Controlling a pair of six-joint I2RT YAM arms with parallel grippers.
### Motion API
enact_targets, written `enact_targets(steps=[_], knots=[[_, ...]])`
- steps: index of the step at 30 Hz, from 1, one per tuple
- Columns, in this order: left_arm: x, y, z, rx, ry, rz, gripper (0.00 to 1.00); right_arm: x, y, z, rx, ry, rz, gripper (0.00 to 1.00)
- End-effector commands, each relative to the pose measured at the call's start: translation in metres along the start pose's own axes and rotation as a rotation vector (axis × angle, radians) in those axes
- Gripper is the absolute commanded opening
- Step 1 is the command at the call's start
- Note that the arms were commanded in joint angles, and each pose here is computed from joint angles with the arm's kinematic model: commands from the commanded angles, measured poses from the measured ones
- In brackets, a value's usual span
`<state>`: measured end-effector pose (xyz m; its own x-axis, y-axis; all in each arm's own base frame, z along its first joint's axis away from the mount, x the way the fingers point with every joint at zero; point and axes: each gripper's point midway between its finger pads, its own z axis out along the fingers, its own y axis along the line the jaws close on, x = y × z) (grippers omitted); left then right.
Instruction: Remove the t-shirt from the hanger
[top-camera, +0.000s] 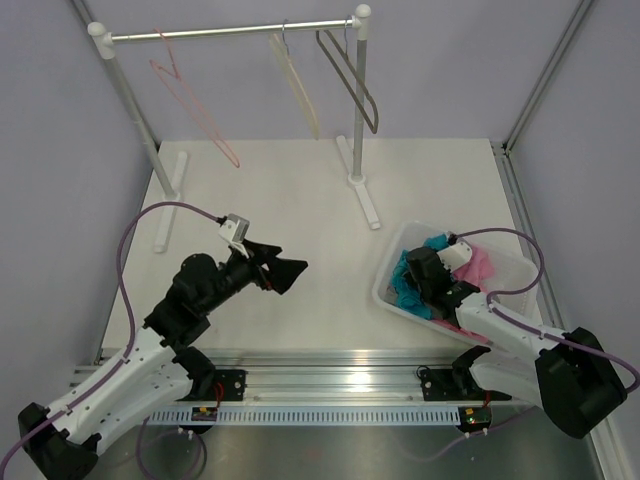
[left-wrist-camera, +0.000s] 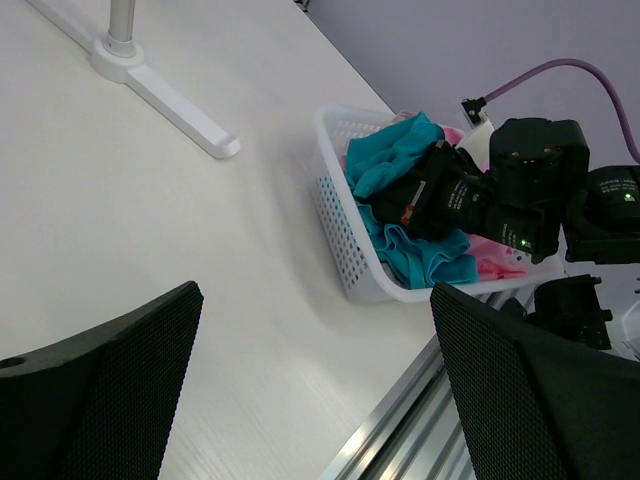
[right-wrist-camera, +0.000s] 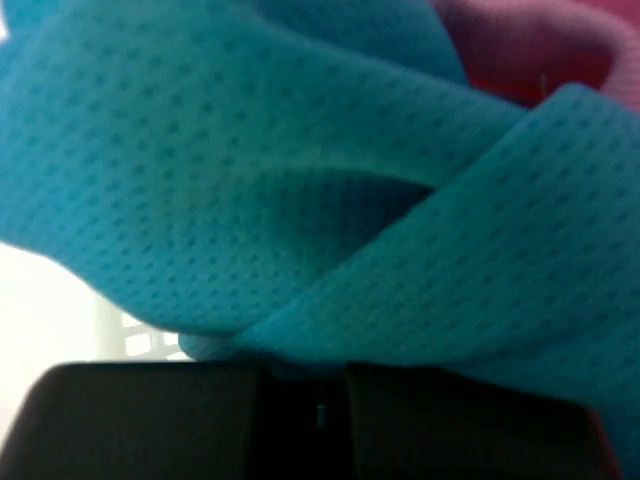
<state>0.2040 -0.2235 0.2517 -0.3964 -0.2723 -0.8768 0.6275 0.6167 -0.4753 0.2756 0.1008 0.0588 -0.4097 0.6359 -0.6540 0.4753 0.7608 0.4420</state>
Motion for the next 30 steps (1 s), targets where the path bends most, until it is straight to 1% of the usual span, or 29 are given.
enact_targets(steps=[1, 2, 8, 9, 10, 11, 12, 13, 14, 15, 16, 17, 19, 20, 22, 23, 25, 26, 27, 29, 30], knots=[[-0.011, 0.002, 0.000, -0.017, -0.054, 0.028, 0.99, -0.020, 0.021, 0.001, -0.079, -0.088, 0.112, 0.00], [-0.011, 0.003, 0.001, -0.018, -0.053, 0.027, 0.99, -0.023, 0.029, 0.001, -0.110, -0.095, 0.113, 0.00], [-0.006, 0.007, 0.007, -0.031, -0.042, 0.025, 0.99, -0.027, 0.029, 0.002, -0.092, -0.108, 0.084, 0.00], [-0.008, 0.009, 0.008, -0.041, -0.042, 0.047, 0.99, -0.033, 0.036, 0.000, -0.105, -0.116, 0.060, 0.00], [-0.019, 0.005, 0.007, -0.037, -0.061, 0.067, 0.99, -0.038, 0.042, -0.006, -0.118, -0.117, 0.040, 0.07], [-0.023, 0.006, 0.008, -0.046, -0.063, 0.098, 0.99, -0.039, 0.038, -0.010, -0.094, -0.102, -0.006, 0.15], [-0.024, 0.011, 0.007, -0.080, -0.047, 0.107, 0.99, -0.061, 0.057, -0.025, -0.137, -0.132, -0.031, 0.28], [-0.043, 0.004, 0.006, -0.086, -0.072, 0.118, 0.99, -0.071, 0.063, -0.033, -0.147, -0.142, -0.052, 0.54], [-0.046, 0.004, 0.006, -0.097, -0.058, 0.130, 0.99, -0.076, 0.061, -0.042, -0.127, -0.131, -0.095, 0.61], [-0.047, 0.004, 0.004, -0.103, -0.042, 0.135, 0.99, -0.101, 0.079, -0.062, -0.169, -0.167, -0.104, 0.69], [-0.059, -0.004, 0.003, -0.089, -0.062, 0.142, 0.99, -0.111, 0.081, -0.071, -0.163, -0.180, -0.115, 0.86], [-0.063, -0.006, 0.001, -0.087, -0.070, 0.155, 0.99, -0.126, 0.085, -0.085, -0.161, -0.192, -0.142, 0.98], [-0.076, -0.007, -0.002, -0.097, -0.097, 0.190, 0.99, -0.141, 0.092, -0.101, -0.173, -0.206, -0.174, 1.00], [-0.091, -0.002, -0.005, -0.147, -0.138, 0.223, 0.99, -0.153, 0.100, -0.114, -0.195, -0.212, -0.217, 1.00], [-0.105, 0.000, -0.009, -0.181, -0.174, 0.258, 0.99, -0.159, 0.111, -0.123, -0.224, -0.199, -0.283, 1.00], [-0.116, 0.000, -0.013, -0.205, -0.198, 0.279, 0.99, -0.168, 0.119, -0.136, -0.245, -0.193, -0.308, 0.99], [-0.123, -0.002, -0.016, -0.209, -0.209, 0.293, 0.99, -0.163, 0.120, -0.138, -0.223, -0.131, -0.369, 1.00], [-0.123, -0.002, -0.018, -0.213, -0.201, 0.286, 0.99, -0.170, 0.129, -0.146, -0.250, -0.130, -0.381, 0.99], [-0.126, -0.006, -0.021, -0.205, -0.208, 0.281, 0.99, -0.167, 0.131, -0.146, -0.257, -0.110, -0.403, 1.00], [-0.121, -0.008, -0.023, -0.187, -0.184, 0.274, 0.99, -0.153, 0.139, -0.147, -0.333, -0.062, -0.447, 0.99], [-0.117, -0.007, -0.023, -0.188, -0.173, 0.274, 0.99, -0.150, 0.142, -0.153, -0.389, -0.063, -0.448, 0.99]])
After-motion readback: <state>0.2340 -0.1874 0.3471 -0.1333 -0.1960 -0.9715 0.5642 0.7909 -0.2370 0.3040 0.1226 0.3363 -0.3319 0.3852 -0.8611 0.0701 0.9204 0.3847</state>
